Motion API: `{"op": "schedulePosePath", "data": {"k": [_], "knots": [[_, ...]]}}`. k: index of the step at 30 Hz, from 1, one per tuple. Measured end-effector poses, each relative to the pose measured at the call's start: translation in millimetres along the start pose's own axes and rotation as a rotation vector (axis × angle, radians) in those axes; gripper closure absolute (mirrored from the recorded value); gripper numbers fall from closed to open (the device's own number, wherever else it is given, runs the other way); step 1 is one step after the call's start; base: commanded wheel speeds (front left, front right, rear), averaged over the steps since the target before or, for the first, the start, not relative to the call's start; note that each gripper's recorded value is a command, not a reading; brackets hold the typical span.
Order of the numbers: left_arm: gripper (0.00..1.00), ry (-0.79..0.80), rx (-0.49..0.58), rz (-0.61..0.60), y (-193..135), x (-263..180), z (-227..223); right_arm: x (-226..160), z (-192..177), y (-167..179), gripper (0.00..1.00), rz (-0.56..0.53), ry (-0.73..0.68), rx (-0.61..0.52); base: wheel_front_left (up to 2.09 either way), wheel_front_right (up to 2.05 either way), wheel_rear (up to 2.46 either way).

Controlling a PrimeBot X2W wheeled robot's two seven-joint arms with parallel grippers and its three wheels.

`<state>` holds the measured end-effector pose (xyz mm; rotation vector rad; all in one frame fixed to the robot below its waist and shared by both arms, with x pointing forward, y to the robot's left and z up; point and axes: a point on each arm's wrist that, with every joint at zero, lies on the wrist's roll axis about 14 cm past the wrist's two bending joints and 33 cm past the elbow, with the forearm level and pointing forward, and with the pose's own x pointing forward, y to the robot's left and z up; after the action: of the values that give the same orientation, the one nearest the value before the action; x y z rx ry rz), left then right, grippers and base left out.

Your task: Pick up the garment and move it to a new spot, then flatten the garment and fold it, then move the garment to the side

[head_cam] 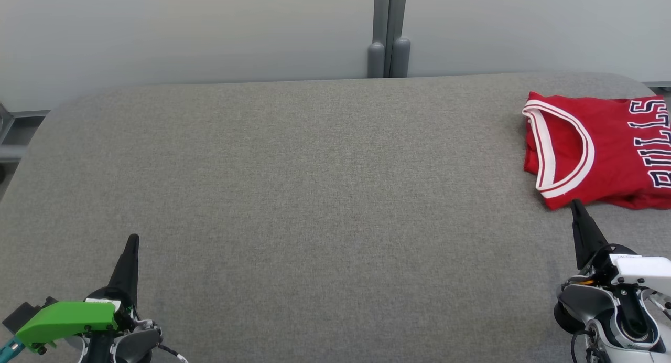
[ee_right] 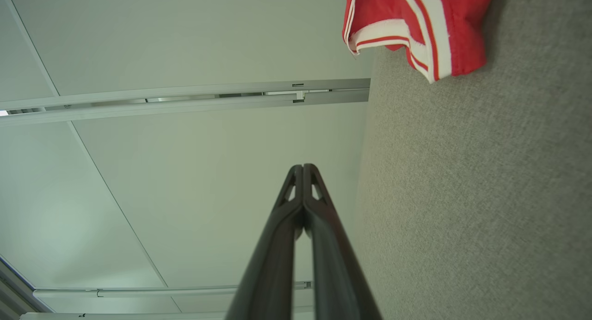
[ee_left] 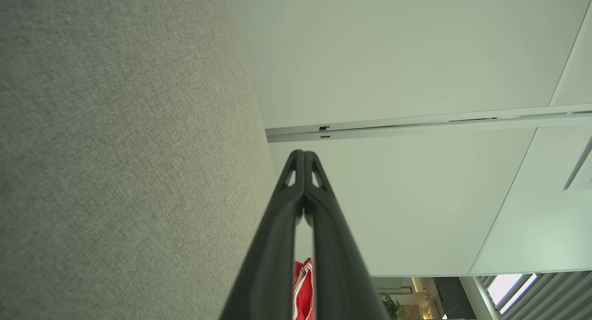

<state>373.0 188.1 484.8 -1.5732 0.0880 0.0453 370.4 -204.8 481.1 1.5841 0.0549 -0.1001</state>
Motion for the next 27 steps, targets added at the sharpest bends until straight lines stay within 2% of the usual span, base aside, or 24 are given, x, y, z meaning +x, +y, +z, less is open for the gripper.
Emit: {"op": "schedulePosePath", "data": {"k": [27], "knots": [[1.0, -0.001, 0.0, -0.001, -0.3, 0.0, 0.2, 0.1, -0.1, 0.5, 1.0, 0.002, 0.001, 0.0, 0.0, 0.0, 0.0]]}}
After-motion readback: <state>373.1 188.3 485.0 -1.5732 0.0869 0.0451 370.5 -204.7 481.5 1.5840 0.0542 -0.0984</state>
